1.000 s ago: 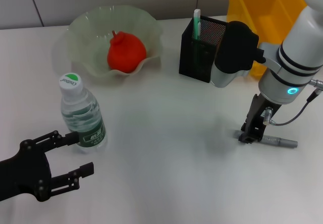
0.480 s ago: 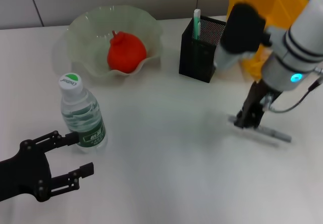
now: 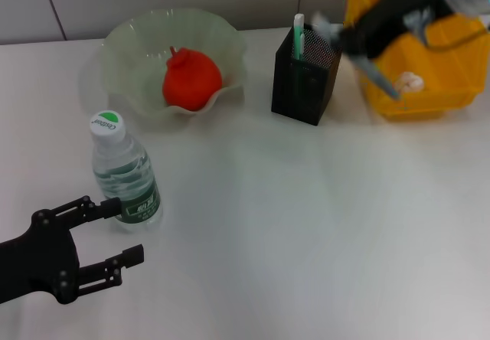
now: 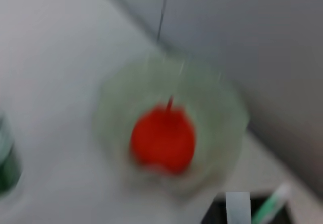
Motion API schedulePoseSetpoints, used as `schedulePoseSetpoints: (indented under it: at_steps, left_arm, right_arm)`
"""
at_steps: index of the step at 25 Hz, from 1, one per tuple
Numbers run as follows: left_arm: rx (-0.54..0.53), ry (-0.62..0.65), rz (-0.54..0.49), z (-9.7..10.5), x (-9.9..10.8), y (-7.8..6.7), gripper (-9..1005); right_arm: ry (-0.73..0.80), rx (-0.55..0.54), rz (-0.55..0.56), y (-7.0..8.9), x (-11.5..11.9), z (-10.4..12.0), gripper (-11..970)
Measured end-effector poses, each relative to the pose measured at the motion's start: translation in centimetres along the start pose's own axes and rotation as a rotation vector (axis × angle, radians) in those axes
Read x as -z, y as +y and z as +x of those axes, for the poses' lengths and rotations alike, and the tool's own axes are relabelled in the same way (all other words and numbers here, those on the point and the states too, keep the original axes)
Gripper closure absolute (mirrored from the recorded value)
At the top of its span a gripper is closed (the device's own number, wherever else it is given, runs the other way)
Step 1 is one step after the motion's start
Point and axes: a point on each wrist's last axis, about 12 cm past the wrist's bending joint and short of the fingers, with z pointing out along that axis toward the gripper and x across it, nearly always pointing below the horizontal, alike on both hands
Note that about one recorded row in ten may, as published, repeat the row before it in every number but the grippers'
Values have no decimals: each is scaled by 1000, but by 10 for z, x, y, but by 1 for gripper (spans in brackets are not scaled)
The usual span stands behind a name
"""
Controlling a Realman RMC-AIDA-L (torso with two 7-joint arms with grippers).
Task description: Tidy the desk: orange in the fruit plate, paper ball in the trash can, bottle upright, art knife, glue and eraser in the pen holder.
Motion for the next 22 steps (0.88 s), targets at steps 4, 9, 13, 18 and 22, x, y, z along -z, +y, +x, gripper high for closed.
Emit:
schedulePoseSetpoints:
  at_steps: [4,9,13,18,22]
  left_arm:
    - [0,0,-2,0,0,0,226]
    - [3,0,-5,0,0,0,226]
    - [4,-3,-12,1,1,0,226]
    - [1,-7,-16,0,1,1,226]
    - [1,-7,-14,-1,0,2,226]
  right_arm:
    - [-152,-2,79,-5,0,-3,814]
    - [-277,10,153,-8,-11,3,817]
    - [-352,5,151,-9,-25,13,819]
    - [-429,-2,129,-10,-44,27,819]
    - [-457,-1,140,-12,-55,37,819]
